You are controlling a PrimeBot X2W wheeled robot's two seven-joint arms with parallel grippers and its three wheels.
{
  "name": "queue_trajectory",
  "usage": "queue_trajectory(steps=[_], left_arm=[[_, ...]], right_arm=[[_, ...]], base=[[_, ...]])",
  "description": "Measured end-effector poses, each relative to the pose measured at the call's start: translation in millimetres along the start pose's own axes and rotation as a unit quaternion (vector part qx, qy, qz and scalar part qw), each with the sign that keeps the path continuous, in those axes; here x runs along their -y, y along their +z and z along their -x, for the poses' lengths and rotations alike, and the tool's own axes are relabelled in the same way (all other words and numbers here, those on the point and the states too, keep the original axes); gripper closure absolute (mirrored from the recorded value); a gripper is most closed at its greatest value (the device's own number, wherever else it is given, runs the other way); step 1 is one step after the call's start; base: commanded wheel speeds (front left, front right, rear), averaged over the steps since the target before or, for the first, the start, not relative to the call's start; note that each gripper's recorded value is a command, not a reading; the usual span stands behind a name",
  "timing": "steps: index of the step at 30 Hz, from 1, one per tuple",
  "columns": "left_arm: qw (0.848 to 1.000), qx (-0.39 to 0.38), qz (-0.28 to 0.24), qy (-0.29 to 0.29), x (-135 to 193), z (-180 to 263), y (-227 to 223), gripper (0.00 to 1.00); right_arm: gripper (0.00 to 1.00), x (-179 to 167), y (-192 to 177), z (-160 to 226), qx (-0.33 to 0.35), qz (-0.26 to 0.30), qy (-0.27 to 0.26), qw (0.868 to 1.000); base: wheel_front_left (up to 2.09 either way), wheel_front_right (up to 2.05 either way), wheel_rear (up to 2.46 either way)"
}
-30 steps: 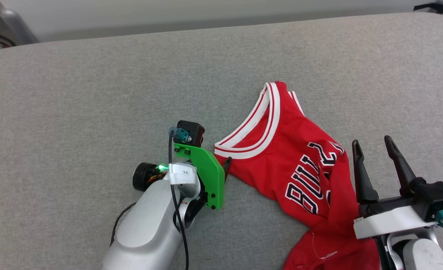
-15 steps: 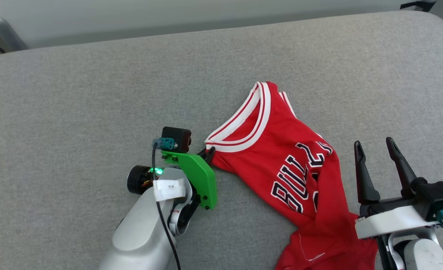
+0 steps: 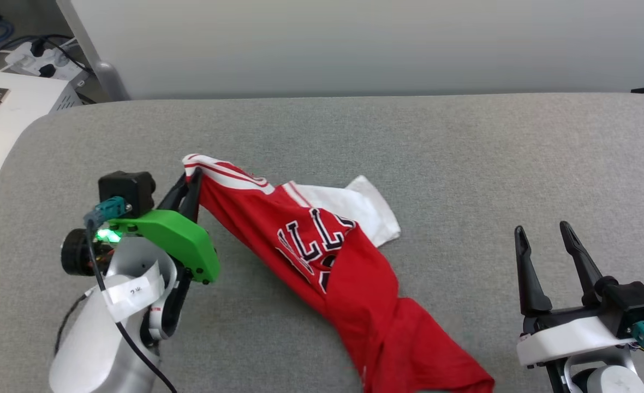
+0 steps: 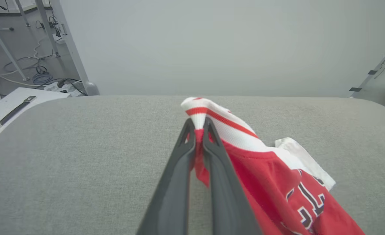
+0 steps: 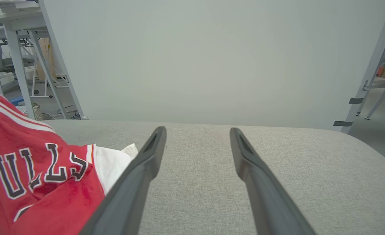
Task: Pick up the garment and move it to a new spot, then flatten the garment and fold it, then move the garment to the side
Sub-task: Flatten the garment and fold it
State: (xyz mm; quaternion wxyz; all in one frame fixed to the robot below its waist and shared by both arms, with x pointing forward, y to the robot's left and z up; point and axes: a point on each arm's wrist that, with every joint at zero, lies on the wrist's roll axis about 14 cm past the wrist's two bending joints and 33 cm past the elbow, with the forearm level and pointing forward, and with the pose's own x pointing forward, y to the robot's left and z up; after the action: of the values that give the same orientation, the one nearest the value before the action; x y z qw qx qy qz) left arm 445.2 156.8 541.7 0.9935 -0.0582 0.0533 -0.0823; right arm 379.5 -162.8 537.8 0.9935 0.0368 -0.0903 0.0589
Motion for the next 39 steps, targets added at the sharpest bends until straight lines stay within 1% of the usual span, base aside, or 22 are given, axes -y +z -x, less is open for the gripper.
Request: queue_trajectory(steps=[3,6,9,11,14,17,18,19,20,21,24,29,33,35,39], left_arm=[[0.999,-0.001,-0.027,0.018,-12,3,7,1.0],[0.998,-0.03,-0.045,0.019,-12,1,-6,1.0],[0.995,-0.086,-0.056,0.013,-7,-4,-38,1.0],[0.989,-0.135,-0.06,0.011,-5,-6,-69,1.0],[0.981,-0.187,-0.053,0.001,3,-6,-106,1.0],[0.974,-0.221,-0.045,-0.017,15,-4,-134,1.0],[0.972,-0.229,-0.041,-0.022,19,-4,-141,0.93],[0.971,-0.234,-0.037,-0.024,21,-4,-146,0.71],[0.97,-0.24,-0.036,-0.028,23,-4,-151,0.29],[0.969,-0.243,-0.037,-0.03,24,-3,-154,0.0],[0.971,-0.235,-0.033,-0.031,26,-4,-154,0.0],[0.982,-0.186,-0.02,-0.026,24,-5,-135,0.0],[0.992,-0.123,-0.015,-0.019,19,-6,-104,0.0],[0.996,-0.085,-0.013,-0.029,21,-5,-83,0.0],[0.999,-0.014,-0.016,-0.025,13,3,-43,0.0]], right_arm=[[0.0,-2,2,0,0.003,-0.005,0.002,1.0],[0.0,1,0,1,0.0,-0.006,-0.003,1.0],[0.0,7,-5,4,-0.008,-0.007,-0.012,1.0],[0.0,11,-9,6,-0.014,-0.006,-0.019,1.0],[0.0,18,-14,8,-0.023,-0.004,-0.029,0.999],[0.0,23,-19,9,-0.03,-0.002,-0.037,0.999],[0.0,25,-20,9,-0.032,-0.001,-0.04,0.999],[0.0,26,-21,9,-0.034,-0.001,-0.042,0.999],[0.0,28,-22,9,-0.036,0.0,-0.044,0.998],[0.0,28,-23,9,-0.037,0.001,-0.044,0.998],[0.0,27,-23,7,-0.037,0.004,-0.041,0.998],[0.0,19,-18,2,-0.028,0.005,-0.027,0.999],[0.0,12,-12,-2,-0.016,0.004,-0.017,1.0],[0.0,8,-8,-4,-0.01,0.003,-0.01,1.0],[0.0,-2,-2,-7,-0.001,0.004,0.005,1.0]], base=[[0.0,0.0,0.0],[0.0,0.0,0.0],[0.0,0.0,0.0],[0.0,0.0,0.0],[0.0,0.0,0.0],[0.0,0.0,0.0],[0.0,0.0,0.0],[0.0,0.0,0.0],[0.0,0.0,0.0],[0.0,0.0,0.0],[0.0,0.0,0.0],[0.0,0.0,0.0],[0.0,0.0,0.0],[0.0,0.0,0.0],[0.0,0.0,0.0]])
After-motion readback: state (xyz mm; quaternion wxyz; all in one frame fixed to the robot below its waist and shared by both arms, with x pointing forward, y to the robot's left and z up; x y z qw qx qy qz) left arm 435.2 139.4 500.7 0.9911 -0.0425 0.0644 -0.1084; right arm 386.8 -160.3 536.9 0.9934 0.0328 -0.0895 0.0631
